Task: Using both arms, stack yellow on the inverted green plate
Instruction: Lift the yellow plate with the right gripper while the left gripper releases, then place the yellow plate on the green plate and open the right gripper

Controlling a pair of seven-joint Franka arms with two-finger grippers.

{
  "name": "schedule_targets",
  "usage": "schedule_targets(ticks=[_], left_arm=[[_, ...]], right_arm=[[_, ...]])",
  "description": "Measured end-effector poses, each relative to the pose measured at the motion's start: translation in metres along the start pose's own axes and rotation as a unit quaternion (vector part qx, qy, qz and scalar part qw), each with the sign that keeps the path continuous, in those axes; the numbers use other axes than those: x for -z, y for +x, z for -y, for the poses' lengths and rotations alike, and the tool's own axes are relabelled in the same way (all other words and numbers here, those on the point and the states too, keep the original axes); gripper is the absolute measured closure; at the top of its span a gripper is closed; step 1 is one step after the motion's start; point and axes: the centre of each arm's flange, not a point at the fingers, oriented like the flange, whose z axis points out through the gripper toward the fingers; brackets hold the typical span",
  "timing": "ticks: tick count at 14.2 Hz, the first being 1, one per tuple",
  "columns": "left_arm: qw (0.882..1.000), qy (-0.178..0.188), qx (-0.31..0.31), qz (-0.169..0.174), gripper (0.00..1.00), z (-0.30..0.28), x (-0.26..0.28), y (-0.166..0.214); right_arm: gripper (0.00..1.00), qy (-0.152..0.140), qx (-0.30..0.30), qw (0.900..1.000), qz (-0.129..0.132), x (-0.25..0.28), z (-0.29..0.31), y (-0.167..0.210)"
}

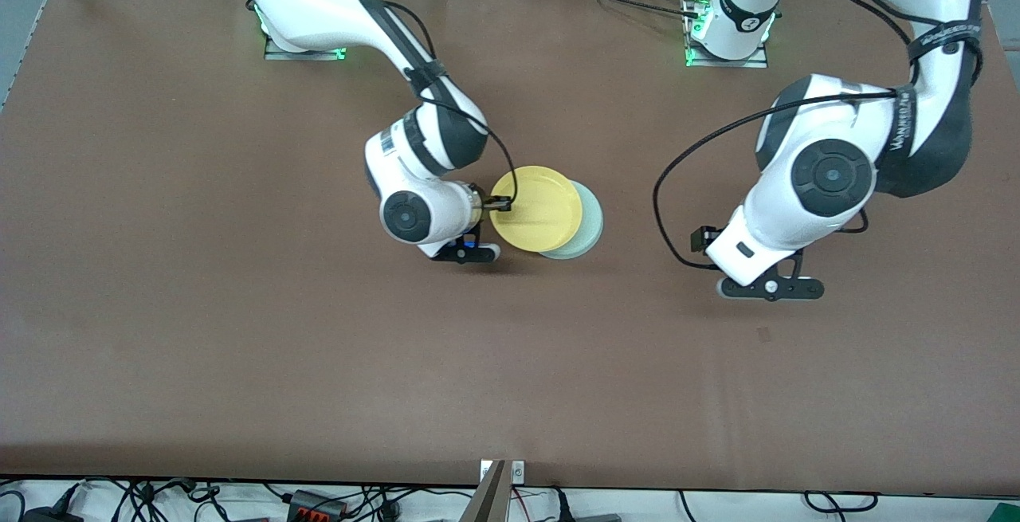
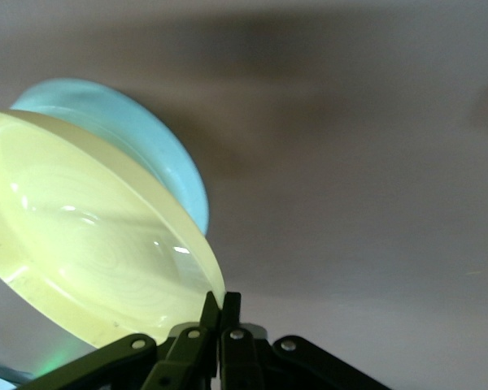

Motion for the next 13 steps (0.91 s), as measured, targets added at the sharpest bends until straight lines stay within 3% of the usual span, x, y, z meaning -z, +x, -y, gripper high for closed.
schedule_targets(ticks=[5, 11, 13], left_arm=[[1.000, -0.013, -0.008, 0.003, 0.00, 0.019, 0.029, -0.055], [0.999, -0.014, -0.047, -0.018, 0.00, 0.064, 0.082, -0.089], [0.997, -0.037, -0.058, -0.023, 0.00, 0.081, 0.097, -0.106]], right_arm=[[0.98, 0.023, -0.010, 1.000, -0.011, -0.031, 0.011, 0.005], [0.98, 0.019, -0.004, 1.000, -0.010, -0.049, 0.021, -0.003], [0.93, 0.019, -0.006, 1.000, -0.011, -0.048, 0.021, -0.002]])
